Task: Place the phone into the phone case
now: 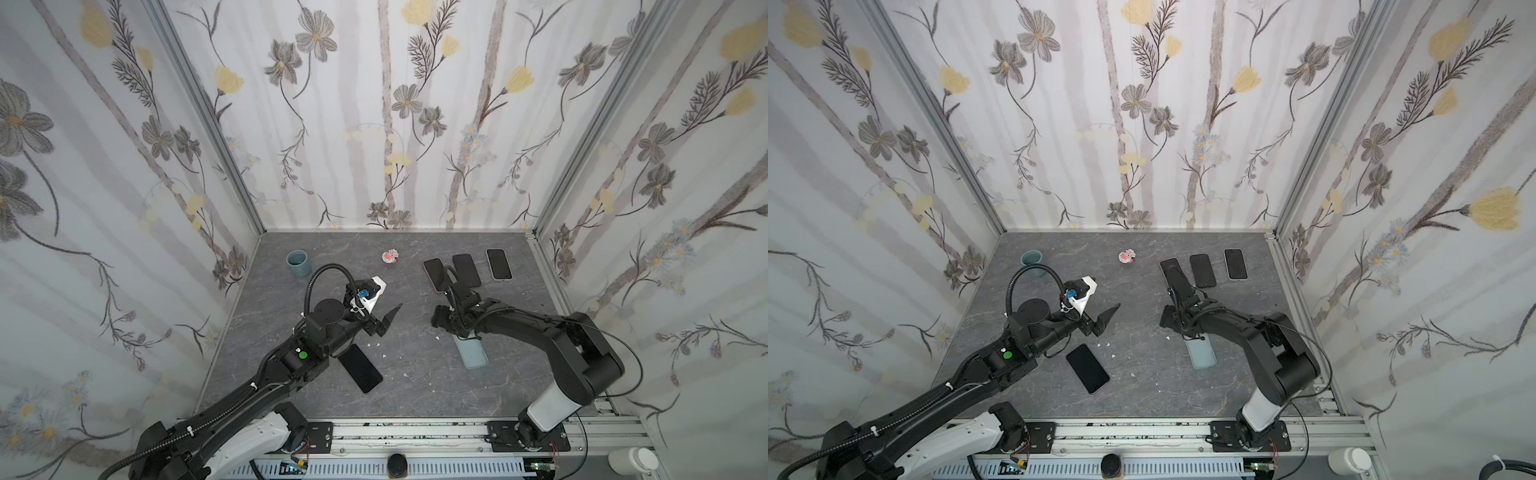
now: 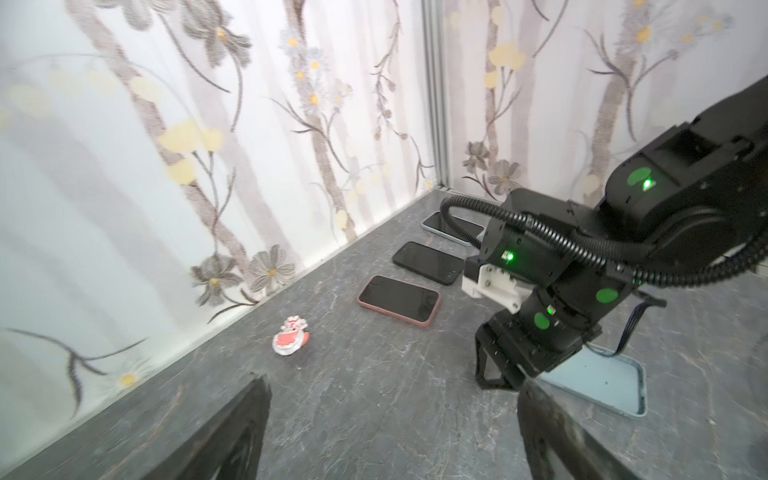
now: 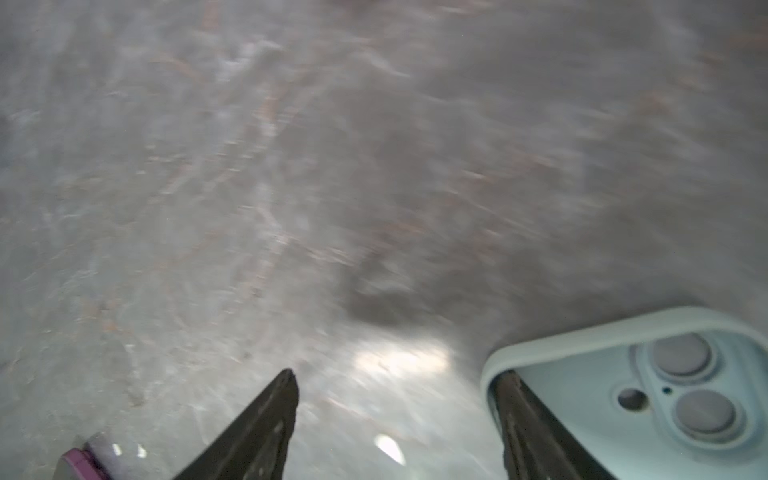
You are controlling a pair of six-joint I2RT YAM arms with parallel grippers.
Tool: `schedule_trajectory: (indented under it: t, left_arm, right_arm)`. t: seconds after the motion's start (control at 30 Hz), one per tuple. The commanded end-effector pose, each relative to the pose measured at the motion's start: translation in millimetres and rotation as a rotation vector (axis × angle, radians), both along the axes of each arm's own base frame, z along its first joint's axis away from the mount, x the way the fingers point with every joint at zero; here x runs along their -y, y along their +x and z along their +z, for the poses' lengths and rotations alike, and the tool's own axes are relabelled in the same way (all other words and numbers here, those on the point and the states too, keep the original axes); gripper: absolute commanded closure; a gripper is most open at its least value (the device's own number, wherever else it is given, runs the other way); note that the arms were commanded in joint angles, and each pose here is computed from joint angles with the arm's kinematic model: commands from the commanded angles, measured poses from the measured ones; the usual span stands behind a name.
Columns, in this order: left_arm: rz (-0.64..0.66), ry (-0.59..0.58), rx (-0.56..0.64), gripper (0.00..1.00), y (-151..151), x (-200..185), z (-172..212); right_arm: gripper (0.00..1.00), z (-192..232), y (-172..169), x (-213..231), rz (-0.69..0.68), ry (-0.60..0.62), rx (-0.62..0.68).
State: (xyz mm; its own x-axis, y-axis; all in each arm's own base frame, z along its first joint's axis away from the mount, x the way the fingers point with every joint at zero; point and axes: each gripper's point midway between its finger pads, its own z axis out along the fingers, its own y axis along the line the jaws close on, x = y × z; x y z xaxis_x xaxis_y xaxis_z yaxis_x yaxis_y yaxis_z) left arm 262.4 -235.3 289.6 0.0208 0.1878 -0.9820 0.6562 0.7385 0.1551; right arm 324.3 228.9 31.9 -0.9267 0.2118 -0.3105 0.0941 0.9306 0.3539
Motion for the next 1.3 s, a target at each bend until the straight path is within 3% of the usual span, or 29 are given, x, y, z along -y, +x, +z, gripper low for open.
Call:
schedule_trajectory:
  t: [0.0,0.2,0.37,0.6,0.9,1.07,1.27]
  left_arm:
    - [0.160,-0.036,0.004,0.08,13,-26,8]
    - [0.262,-0.086,-0.007,0.09,15,-52,17]
    - [0.300,-0.120,-0.019,0.10,17,-62,18]
    - [0.342,-0.153,-0.031,0.10,26,-71,19]
    - [0.477,-0.195,-0.028,0.10,33,-99,31]
    - [0.645,-0.214,-0.018,0.10,30,-135,42]
    - [0.784,-0.254,0.026,0.10,13,-172,56]
  right_arm:
    - [0.24,1,8,-56,0.191,0.030,0.024]
    - [0.24,-5,-16,-128,0.400,0.093,-0.004]
    - [0.25,7,-50,-154,0.544,0.151,-0.009]
    - [0.27,21,-75,-153,0.694,0.129,0.002]
    - [0.22,70,-89,-180,0.884,-0.013,0.278]
    - [0.19,71,-104,-205,0.850,-0.117,0.349]
    - [0.14,54,-131,-221,0.835,-0.174,0.341]
